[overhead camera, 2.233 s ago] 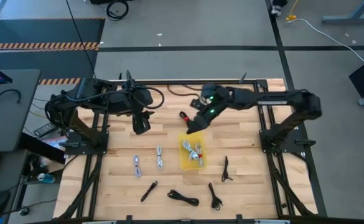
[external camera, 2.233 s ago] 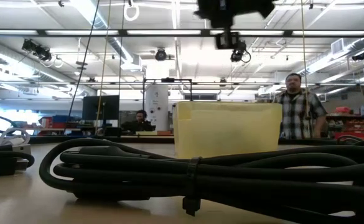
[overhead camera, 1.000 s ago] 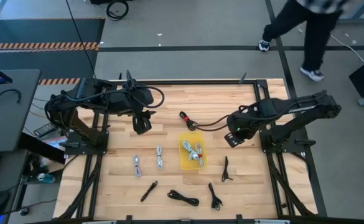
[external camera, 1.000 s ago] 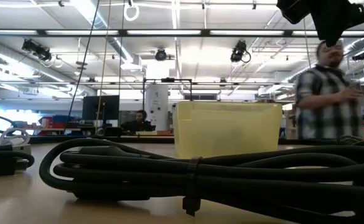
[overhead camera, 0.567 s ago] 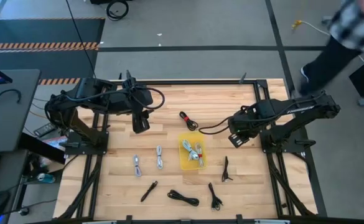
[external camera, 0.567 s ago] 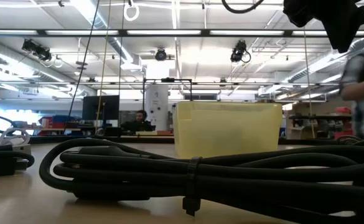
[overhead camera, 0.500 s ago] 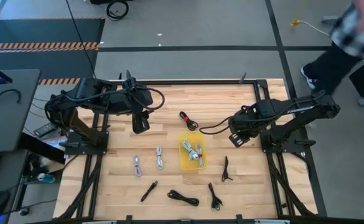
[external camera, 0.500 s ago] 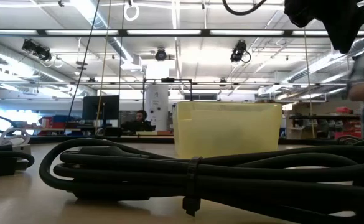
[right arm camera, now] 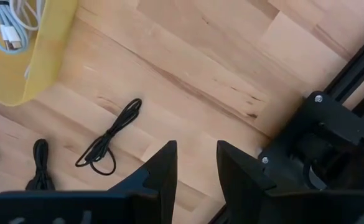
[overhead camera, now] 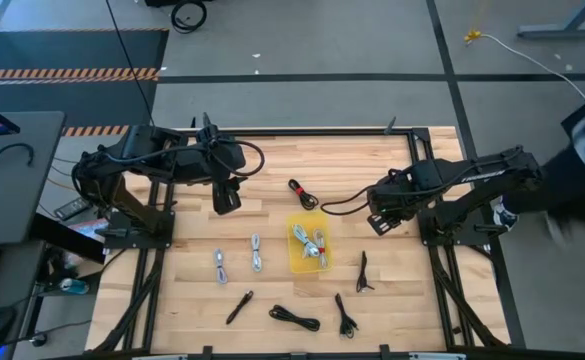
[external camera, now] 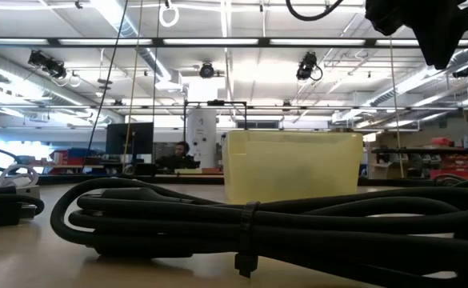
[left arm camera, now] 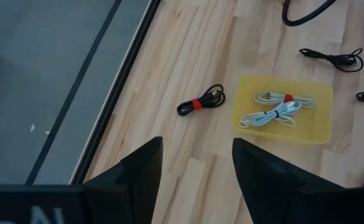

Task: Pick and place USB-C Cables
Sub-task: Put the black charger cable into the yellow bin

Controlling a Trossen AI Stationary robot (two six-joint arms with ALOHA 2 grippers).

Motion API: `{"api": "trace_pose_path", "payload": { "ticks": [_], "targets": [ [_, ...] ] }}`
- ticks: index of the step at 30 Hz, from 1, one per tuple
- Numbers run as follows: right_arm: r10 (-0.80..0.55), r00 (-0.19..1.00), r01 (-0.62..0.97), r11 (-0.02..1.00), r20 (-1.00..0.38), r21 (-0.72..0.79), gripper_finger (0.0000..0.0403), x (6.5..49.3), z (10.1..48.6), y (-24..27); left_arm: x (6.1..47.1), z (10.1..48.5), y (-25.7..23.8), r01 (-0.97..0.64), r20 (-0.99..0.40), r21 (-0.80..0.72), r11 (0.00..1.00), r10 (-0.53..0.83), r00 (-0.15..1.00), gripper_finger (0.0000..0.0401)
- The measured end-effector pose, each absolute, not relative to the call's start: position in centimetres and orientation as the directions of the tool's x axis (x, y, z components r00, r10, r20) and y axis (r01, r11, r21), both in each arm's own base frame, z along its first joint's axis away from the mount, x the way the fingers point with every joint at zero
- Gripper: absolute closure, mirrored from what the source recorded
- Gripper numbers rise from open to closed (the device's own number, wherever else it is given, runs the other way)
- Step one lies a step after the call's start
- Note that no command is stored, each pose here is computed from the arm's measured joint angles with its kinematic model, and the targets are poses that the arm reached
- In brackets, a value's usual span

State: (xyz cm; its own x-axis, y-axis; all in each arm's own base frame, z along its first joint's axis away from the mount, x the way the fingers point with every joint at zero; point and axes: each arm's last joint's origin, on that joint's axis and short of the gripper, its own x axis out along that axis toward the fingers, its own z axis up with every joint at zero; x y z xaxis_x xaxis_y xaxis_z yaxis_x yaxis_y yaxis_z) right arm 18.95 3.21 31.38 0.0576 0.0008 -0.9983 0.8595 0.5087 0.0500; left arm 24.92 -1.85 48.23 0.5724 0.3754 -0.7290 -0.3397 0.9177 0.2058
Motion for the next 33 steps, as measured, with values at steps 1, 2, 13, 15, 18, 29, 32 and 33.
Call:
{"api": "trace_pose_path", "payload": {
  "ticks": [1, 2, 13, 15, 18, 29, 32, 33],
  "targets": [
    [0.001, 0.057, 0.860, 0.509, -0.998, 0.050, 0.0285, 18.95, 31.38, 3.21, 24.93, 48.23, -1.84, -0.340, -0.729, 0.206, 0.918, 0.376, 0.572, 0.0200],
    [0.001, 0.058, 0.859, 0.509, -0.998, 0.050, 0.0285, 18.95, 31.38, 3.21, 24.93, 48.23, -1.84, -0.340, -0.729, 0.206, 0.918, 0.376, 0.572, 0.0200],
    [-0.002, 0.058, 0.860, 0.509, -0.998, 0.049, 0.0285, 18.95, 31.38, 3.20, 24.92, 48.23, -1.84, -0.340, -0.729, 0.206, 0.918, 0.376, 0.572, 0.0200],
    [-0.002, 0.058, 0.860, 0.509, -0.998, 0.049, 0.0285, 18.95, 31.38, 3.20, 24.92, 48.23, -1.84, -0.340, -0.729, 0.206, 0.918, 0.376, 0.572, 0.0200],
    [-0.002, 0.058, 0.860, 0.509, -0.998, 0.049, 0.0285, 18.95, 31.38, 3.20, 24.92, 48.23, -1.85, -0.340, -0.729, 0.206, 0.918, 0.375, 0.572, 0.0200],
    [0.002, 0.057, 0.858, 0.512, -0.998, 0.050, 0.0285, 18.95, 31.38, 3.21, 24.92, 48.23, -1.85, -0.340, -0.729, 0.206, 0.918, 0.375, 0.572, 0.0200],
    [-0.002, 0.058, 0.833, 0.552, -0.998, 0.047, 0.0285, 18.96, 31.38, 3.17, 24.92, 48.23, -1.84, -0.340, -0.729, 0.206, 0.918, 0.376, 0.572, 0.0200],
    [-0.013, 0.060, 0.829, 0.557, -0.998, 0.043, 0.0285, 18.96, 31.38, 3.14, 24.92, 48.23, -1.84, -0.340, -0.729, 0.206, 0.918, 0.376, 0.572, 0.0200]
  ]
}}
